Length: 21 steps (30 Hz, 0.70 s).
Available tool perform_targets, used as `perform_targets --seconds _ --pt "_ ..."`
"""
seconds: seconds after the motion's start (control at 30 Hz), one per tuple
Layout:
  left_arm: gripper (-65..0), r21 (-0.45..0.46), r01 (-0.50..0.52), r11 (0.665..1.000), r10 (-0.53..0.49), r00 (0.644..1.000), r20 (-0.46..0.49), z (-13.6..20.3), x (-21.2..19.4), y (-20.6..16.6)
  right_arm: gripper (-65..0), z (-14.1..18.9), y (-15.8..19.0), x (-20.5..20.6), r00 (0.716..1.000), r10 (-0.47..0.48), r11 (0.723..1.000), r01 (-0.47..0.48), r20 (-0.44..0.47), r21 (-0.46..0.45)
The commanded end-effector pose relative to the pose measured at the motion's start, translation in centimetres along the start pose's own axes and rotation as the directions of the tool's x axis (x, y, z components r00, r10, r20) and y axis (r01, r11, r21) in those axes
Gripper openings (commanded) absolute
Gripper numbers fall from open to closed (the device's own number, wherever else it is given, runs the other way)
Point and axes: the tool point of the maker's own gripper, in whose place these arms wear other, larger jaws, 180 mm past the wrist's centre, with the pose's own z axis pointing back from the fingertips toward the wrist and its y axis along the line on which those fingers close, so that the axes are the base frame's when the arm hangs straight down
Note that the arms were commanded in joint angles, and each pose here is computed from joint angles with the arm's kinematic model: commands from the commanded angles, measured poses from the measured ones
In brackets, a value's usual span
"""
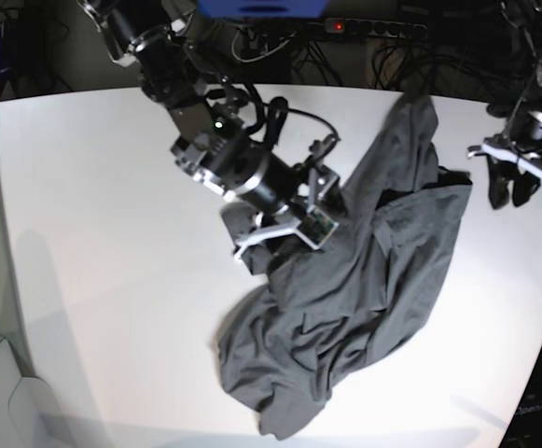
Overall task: Layout the t-shirt on the table in an organized manner, then fold the t-shirt properly
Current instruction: 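Lower the right gripper and reach the left gripper onto the t-shirt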
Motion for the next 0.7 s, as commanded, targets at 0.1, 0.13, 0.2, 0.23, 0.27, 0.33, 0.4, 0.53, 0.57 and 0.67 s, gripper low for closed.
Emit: perform_targets --seconds 0.1,0.13,0.2,0.23,0.27,0.33,0.4,0.53,0.57,0.67 --pt "-43.1 -0.158 0.019 0.987 -0.015 1.0 0.026 -2.6 2.3 -5.8 -34.2 1.5 -3.3 -0.6 0.999 -0.041 0.995 0.042 0.015 -0.089" --pt "-43.1 -0.19 0.015 0.982 -0.01 1.0 0.027 -3.3 2.8 -7.1 -34.2 1.8 -4.0 -1.3 0.999 -0.047 0.993 0.047 0.003 -0.109" --pt "-43.0 -0.23 -0.022 0.973 0.02 1.0 -0.011 -5.0 2.6 -8.9 -34.1 2.2 -4.8 -2.0 0.998 -0.066 0.989 0.064 -0.01 -0.134" --pt "-43.0 -0.239 -0.037 0.97 0.033 0.999 -0.021 -5.6 2.6 -9.4 -34.1 2.3 -5.2 -2.2 0.997 -0.071 0.987 0.069 -0.013 -0.143" --pt "-42.9 -0.244 -0.052 0.968 0.047 0.998 -0.029 -6.0 2.6 -9.7 -34.0 2.5 -5.4 -2.5 0.997 -0.076 0.986 0.073 -0.018 -0.15" --pt "-42.9 -0.252 -0.079 0.964 0.072 0.997 -0.036 -6.6 2.6 -10.3 -34.0 3.0 -5.8 -3.8 0.995 -0.085 0.983 0.077 -0.045 -0.165" --pt "-42.8 -0.253 -0.095 0.963 0.085 0.995 -0.051 -7.2 2.3 -10.3 -34.0 3.1 -6.1 -4.0 0.995 -0.086 0.982 0.077 -0.049 -0.172" --pt "-42.8 -0.235 -0.13 0.963 0.109 0.989 -0.101 -8.5 0.7 -9.7 -34.0 3.3 -6.7 -4.3 0.994 -0.09 0.979 0.078 -0.056 -0.188" --pt "-42.8 -0.229 -0.14 0.963 0.116 0.987 -0.112 -8.8 0.3 -9.5 -34.0 3.5 -7.0 -4.7 0.994 -0.083 0.979 0.069 -0.065 -0.192" --pt "-42.8 -0.215 -0.167 0.962 0.136 0.979 -0.151 -9.5 -1.0 -9.1 -34.0 3.4 -7.0 -4.6 0.994 -0.082 0.979 0.068 -0.065 -0.19"
